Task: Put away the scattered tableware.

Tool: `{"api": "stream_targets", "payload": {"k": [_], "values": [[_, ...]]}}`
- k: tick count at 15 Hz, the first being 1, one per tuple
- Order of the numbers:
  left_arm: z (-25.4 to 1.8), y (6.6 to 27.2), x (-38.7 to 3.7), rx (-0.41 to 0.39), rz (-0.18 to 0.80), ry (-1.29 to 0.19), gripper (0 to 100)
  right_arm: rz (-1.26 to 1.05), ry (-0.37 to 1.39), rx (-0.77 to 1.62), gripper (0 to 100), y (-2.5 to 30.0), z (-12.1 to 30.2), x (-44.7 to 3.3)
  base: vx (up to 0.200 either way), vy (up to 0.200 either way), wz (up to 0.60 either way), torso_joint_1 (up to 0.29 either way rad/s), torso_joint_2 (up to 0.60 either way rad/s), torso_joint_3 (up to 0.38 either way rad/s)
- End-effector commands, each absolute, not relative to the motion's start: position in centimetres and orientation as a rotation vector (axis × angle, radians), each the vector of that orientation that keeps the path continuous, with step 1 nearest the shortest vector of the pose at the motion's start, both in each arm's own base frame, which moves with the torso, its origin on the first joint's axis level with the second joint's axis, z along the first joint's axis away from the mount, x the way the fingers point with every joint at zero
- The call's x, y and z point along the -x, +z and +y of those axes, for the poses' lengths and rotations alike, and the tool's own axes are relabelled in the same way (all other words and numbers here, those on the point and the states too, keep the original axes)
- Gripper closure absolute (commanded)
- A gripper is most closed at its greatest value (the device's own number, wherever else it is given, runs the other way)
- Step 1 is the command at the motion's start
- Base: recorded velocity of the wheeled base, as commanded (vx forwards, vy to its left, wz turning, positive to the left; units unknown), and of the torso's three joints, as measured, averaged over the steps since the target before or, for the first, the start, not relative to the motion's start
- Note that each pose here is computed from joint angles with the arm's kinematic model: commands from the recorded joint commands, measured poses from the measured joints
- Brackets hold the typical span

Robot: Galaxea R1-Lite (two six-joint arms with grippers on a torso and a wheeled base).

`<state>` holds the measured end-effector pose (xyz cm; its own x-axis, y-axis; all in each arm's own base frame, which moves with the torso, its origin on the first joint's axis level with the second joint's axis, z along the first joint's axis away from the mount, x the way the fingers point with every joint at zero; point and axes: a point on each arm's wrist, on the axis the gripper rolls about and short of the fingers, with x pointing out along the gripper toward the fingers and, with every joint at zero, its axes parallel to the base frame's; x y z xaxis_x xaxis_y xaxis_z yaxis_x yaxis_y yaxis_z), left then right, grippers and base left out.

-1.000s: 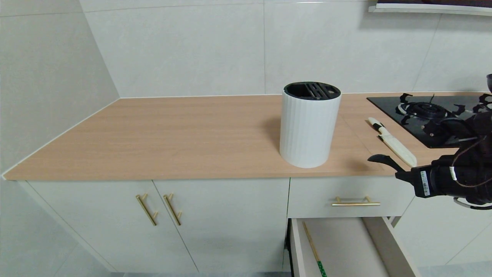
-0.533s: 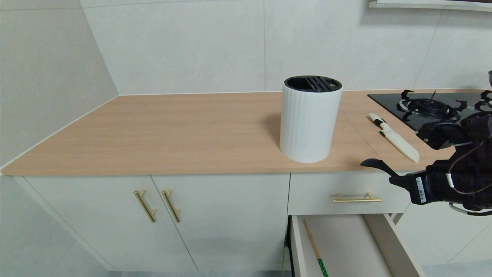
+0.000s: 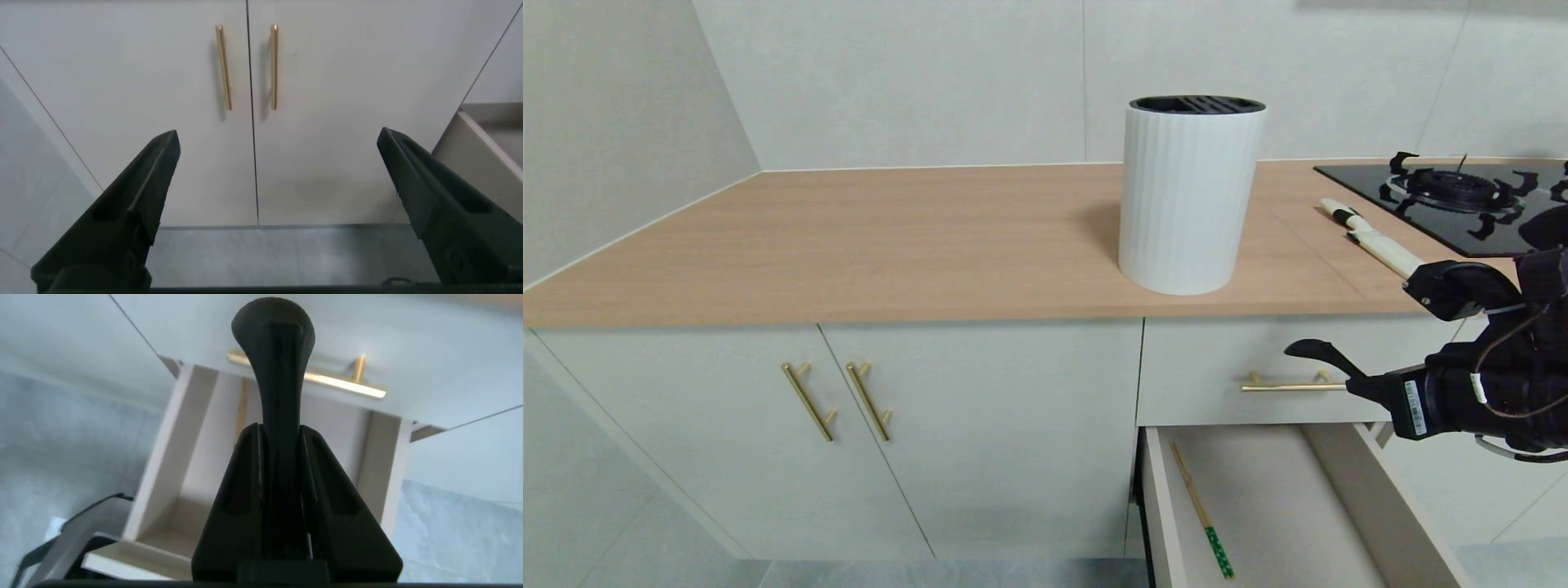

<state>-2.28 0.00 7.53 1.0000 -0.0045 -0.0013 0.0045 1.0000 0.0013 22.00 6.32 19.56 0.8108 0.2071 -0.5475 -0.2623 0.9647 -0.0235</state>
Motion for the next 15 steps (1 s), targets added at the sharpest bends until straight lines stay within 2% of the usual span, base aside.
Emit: {"api": "stream_targets", "payload": {"k": [1,9,15], "values": [[0.0,7.5,2.3,-0.002,0.000,-0.005,0,0.584,0.252,0.102,100,19.3,6.4,-22.2,0.000,0.000,0.00,-0.178,0.48,0.281],[0.0,7.5,2.3,-0.002,0.000,-0.005,0,0.616,0.250,0.107,100,18.5,6.5,-22.7,0.000,0.000,0.00,-0.140,0.44,0.299],[0.0,7.5,2.3,-0.002,0.000,-0.005,0,0.661,0.250,0.114,100,17.4,6.8,-23.5,0.000,0.000,0.00,-0.017,0.06,0.043]]}}
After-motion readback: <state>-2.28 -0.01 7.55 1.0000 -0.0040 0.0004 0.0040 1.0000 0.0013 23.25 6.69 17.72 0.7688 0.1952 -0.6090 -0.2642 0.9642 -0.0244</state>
